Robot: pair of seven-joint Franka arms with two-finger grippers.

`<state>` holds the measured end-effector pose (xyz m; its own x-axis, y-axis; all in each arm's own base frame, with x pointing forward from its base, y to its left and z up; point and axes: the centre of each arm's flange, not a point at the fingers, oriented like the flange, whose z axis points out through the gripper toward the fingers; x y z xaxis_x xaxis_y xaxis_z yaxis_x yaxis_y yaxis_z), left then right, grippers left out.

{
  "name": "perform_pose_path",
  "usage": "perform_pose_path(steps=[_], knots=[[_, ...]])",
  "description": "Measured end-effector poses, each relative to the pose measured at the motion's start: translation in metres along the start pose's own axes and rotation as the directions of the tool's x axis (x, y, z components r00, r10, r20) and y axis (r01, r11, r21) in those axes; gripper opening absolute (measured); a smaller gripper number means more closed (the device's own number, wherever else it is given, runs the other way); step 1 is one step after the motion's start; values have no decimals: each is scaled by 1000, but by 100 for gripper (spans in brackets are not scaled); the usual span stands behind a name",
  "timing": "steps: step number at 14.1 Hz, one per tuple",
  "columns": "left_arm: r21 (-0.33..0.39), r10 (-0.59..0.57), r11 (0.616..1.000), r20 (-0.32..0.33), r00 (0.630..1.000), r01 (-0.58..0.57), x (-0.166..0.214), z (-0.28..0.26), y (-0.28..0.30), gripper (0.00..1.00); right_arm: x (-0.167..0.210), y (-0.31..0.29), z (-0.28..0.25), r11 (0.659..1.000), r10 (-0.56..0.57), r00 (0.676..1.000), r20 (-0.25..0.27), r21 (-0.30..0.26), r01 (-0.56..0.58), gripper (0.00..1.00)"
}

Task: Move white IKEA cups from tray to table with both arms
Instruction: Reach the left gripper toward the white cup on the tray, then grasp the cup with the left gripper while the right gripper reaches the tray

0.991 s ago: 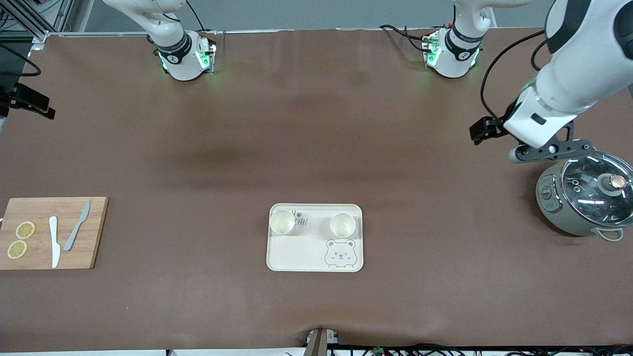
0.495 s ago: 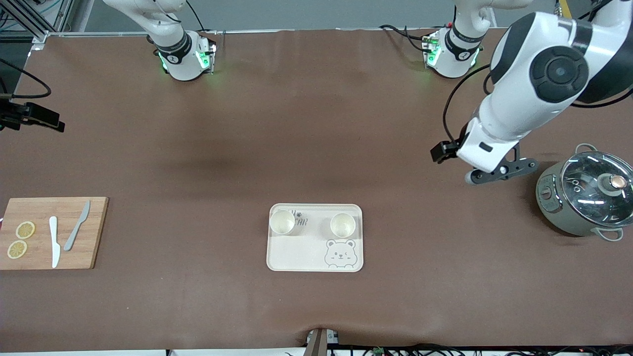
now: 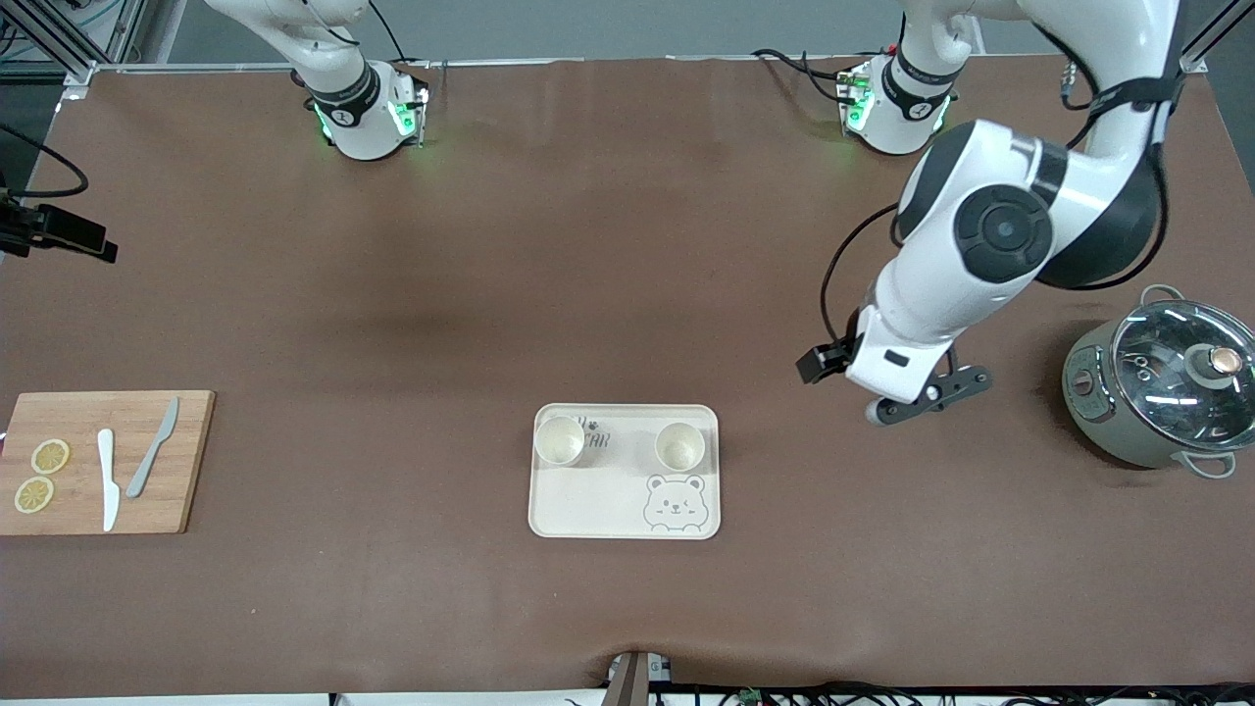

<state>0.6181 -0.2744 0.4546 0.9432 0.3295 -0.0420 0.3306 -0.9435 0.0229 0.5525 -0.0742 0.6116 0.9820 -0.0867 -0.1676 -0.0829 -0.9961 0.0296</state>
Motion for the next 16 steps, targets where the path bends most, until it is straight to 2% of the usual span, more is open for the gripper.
perform_pose_path(steps=[8, 12, 14, 16], knots=[[-68, 53, 996, -32, 998, -56, -6, 65, 53, 100, 45, 37, 57, 998, 54, 998, 44, 34, -56, 100], [-120, -22, 993, -48, 999, 16, -14, 104, 81, 100, 76, 39, 96, 998, 52, 997, 51, 36, -54, 100], [-122, -34, 992, -57, 998, 26, -23, 122, 98, 100, 91, 41, 119, 998, 53, 997, 61, 37, -55, 100], [-99, -33, 995, -81, 996, 25, -31, 139, 112, 100, 107, 40, 138, 998, 52, 998, 39, 40, -53, 100]])
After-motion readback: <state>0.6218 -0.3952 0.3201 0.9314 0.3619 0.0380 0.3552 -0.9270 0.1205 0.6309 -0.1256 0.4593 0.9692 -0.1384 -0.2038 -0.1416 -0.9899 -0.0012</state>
